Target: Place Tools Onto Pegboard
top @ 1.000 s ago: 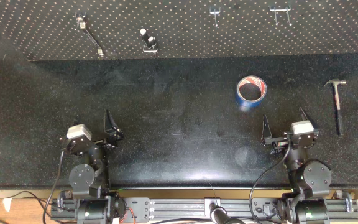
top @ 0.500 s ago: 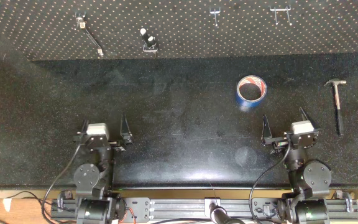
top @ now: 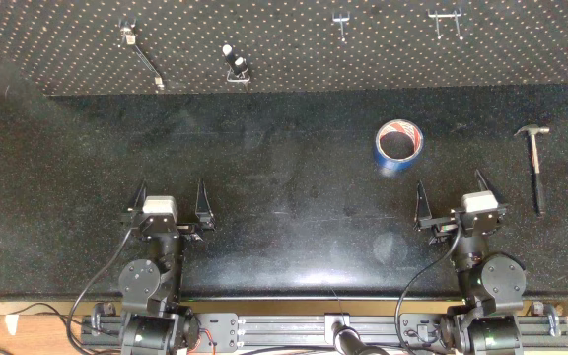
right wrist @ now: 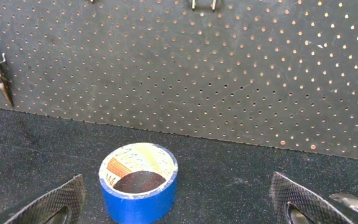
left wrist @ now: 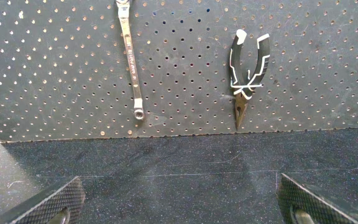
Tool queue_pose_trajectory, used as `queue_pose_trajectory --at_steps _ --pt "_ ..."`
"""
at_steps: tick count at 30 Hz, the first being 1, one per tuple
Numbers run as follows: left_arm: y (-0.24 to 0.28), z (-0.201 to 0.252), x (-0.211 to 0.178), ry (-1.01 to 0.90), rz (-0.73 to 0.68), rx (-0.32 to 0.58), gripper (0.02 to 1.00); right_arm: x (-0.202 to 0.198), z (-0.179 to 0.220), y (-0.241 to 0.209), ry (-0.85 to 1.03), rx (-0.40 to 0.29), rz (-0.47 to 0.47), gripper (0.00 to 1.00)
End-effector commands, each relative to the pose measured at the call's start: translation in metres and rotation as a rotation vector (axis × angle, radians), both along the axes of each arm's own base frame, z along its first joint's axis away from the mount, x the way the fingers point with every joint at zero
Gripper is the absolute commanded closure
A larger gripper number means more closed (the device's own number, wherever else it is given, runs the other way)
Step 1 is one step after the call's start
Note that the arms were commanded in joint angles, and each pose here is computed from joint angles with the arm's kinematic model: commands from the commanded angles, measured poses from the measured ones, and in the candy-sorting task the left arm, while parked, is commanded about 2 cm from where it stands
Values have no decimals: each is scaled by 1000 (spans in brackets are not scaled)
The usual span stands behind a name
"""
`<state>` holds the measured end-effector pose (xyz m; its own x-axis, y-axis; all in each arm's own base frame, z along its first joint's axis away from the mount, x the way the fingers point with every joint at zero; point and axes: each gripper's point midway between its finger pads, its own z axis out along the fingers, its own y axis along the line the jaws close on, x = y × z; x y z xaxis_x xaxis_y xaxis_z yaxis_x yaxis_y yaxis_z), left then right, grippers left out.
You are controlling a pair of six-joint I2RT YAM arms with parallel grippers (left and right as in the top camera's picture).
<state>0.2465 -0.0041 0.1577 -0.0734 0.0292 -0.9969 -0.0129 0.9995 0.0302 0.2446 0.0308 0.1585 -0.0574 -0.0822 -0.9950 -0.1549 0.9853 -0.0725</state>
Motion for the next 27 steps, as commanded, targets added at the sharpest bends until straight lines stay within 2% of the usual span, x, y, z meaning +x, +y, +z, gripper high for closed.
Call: queue_pose_trajectory --at_steps 1,2,4,5,6,8,11,13,16,19,24,26,27 --pt "-3 0 -1 -4 -15 11 23 0 -1 -3 0 -1 -21 34" --pt "-3 0 -1 -4 -15 11 25 0 -1 -3 8 48 -26 34" --pt "-3 0 -1 -4 -15 11 23 4 -10 -21 76 299 -151 34" --pt "-3 0 -1 -4 -15 11 23 7 -16 -20 149 350 -168 34" --pt "-3 0 -1 -4 -15 11 23 11 -16 -19 195 373 -175 34" --pt "-3 0 -1 -4 -15 11 23 25 -6 -9 308 367 -148 34" --pt "-3 0 -1 -4 -15 11 23 68 22 27 500 369 -25 34" --pt "-3 0 -1 -4 -15 11 23 88 21 49 627 354 20 36" --pt "-3 0 -1 -4 -15 11 23 107 -8 77 807 307 48 31" --pt "-3 0 -1 -4 -15 11 23 108 -51 101 1018 239 55 34" --pt "-3 0 -1 -4 -15 11 23 114 -86 107 1126 188 47 31" --pt "-3 0 -1 -4 -15 11 23 113 -98 106 1148 139 65 31" --pt "-3 0 -1 -4 -15 11 23 112 -103 104 1156 120 61 91"
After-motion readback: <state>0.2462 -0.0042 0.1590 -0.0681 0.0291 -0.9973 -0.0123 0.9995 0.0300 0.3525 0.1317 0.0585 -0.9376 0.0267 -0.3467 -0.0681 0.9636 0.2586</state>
